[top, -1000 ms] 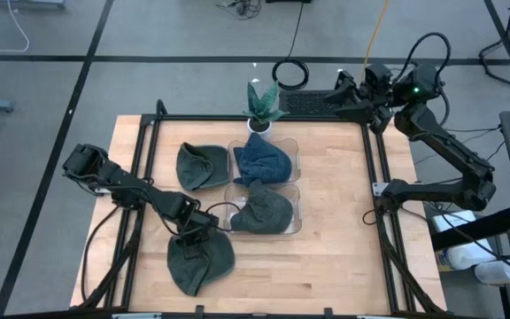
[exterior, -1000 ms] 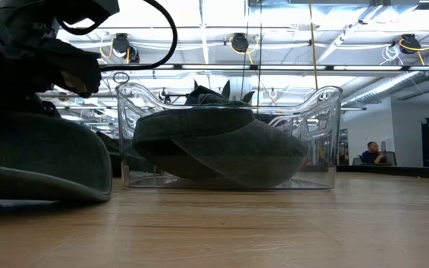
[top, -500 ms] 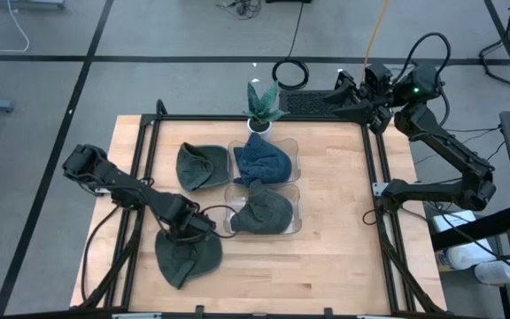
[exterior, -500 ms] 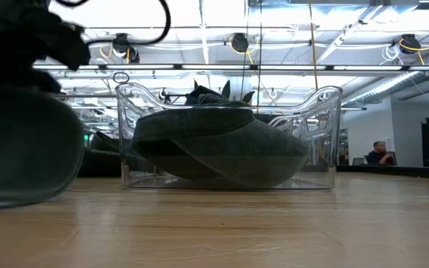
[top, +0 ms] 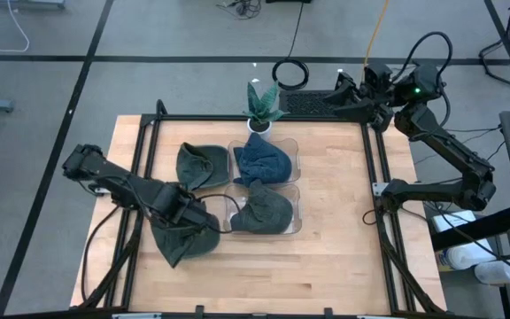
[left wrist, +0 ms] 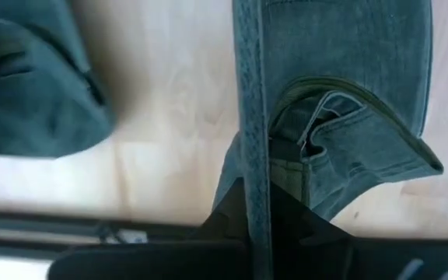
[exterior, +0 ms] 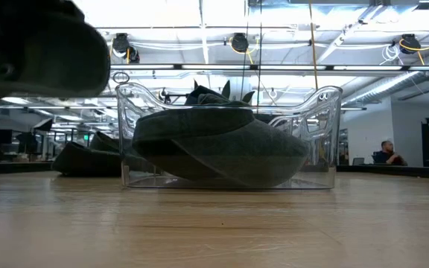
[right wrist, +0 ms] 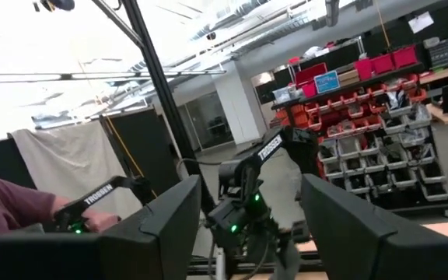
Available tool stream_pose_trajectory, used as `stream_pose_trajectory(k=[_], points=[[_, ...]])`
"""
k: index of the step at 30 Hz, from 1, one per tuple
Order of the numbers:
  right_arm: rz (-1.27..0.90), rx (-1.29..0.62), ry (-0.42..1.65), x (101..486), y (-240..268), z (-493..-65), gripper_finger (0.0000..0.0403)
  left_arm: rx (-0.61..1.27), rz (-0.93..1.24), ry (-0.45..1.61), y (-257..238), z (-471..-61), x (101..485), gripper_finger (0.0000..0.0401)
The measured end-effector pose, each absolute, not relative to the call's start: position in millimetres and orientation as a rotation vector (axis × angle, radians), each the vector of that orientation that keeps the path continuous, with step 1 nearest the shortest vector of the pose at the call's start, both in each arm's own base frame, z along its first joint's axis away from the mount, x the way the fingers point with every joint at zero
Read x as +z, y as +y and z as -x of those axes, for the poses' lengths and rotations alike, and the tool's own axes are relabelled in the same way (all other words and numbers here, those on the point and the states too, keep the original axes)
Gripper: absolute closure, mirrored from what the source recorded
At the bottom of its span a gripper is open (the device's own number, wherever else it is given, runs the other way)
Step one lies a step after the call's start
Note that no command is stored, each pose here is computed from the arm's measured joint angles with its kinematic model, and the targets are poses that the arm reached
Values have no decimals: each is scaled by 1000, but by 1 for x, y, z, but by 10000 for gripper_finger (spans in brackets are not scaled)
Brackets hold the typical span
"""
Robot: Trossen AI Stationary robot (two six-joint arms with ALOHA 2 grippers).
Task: Pick & Place hat
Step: Put the bottom black cap into the bottom transparent bin
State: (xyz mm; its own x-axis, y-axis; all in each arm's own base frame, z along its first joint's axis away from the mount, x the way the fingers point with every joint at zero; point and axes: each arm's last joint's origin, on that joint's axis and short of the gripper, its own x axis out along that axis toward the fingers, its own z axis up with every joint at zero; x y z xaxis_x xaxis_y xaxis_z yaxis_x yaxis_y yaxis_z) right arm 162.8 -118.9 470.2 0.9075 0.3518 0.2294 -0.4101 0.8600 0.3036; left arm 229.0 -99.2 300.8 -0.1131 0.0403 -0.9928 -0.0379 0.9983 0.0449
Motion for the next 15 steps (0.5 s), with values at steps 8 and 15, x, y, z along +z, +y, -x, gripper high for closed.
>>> stream_pose_trajectory(k=[8, 15], points=[[-515, 443, -116, 470, -118, -163, 193, 64, -88, 1477, -104, -235, 342, 393], [-532, 437, -122, 471, -118, -162, 193, 140, -202, 1304, -100, -238, 370, 393]])
